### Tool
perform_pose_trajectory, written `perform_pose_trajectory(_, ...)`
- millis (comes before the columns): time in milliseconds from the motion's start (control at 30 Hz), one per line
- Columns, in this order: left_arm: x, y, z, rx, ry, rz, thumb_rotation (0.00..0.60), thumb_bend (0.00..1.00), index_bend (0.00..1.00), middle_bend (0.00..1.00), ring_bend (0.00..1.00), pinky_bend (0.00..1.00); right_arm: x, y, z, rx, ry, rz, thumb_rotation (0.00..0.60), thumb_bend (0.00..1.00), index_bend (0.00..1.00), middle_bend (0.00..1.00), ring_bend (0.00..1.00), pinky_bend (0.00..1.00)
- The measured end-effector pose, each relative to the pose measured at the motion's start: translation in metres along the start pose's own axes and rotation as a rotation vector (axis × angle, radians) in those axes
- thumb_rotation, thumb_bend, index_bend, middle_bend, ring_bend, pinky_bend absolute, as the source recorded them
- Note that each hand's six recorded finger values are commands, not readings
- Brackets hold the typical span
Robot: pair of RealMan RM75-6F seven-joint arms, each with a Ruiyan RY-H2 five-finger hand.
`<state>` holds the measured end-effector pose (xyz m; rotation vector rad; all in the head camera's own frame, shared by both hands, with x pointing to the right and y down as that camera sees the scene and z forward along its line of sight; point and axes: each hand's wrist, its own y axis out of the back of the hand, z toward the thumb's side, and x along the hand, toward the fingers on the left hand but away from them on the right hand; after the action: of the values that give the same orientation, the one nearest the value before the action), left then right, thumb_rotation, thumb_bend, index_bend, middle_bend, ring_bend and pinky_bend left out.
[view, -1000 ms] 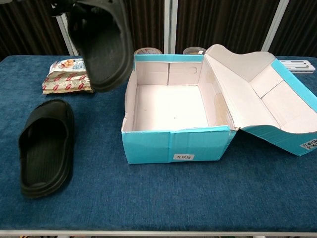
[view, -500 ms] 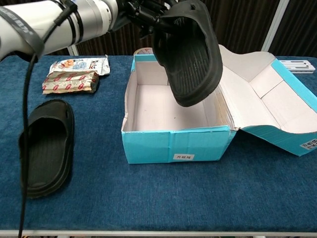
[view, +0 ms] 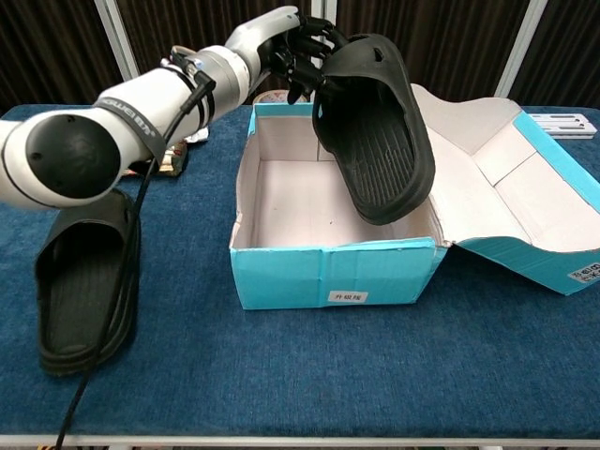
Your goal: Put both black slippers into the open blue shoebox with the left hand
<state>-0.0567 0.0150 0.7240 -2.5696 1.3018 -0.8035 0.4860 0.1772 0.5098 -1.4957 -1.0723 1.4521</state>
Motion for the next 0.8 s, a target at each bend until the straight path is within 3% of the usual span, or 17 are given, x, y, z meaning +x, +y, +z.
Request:
perform_pose_trajectory(467,-0.001,-0.038,-0.026,-0.083,0.043,-0.014,0.6,0.1,0.46,0.52,0.67,0.75,0.002,0.001,0.0,0.006,-0.02,0.009,0.6,0.02,0.0,0.04,0.0,0.0)
perform_pose_trajectory(800,0.002,-0.049,-0.031,-0.086,0.065,-0.012,0.6,0.09,0.46,0.52,0.67,0.73,0.002,0.0,0.0,0.006,-0.023,0.014,0.6,0.02,0.0,0.04,0.0,0.0)
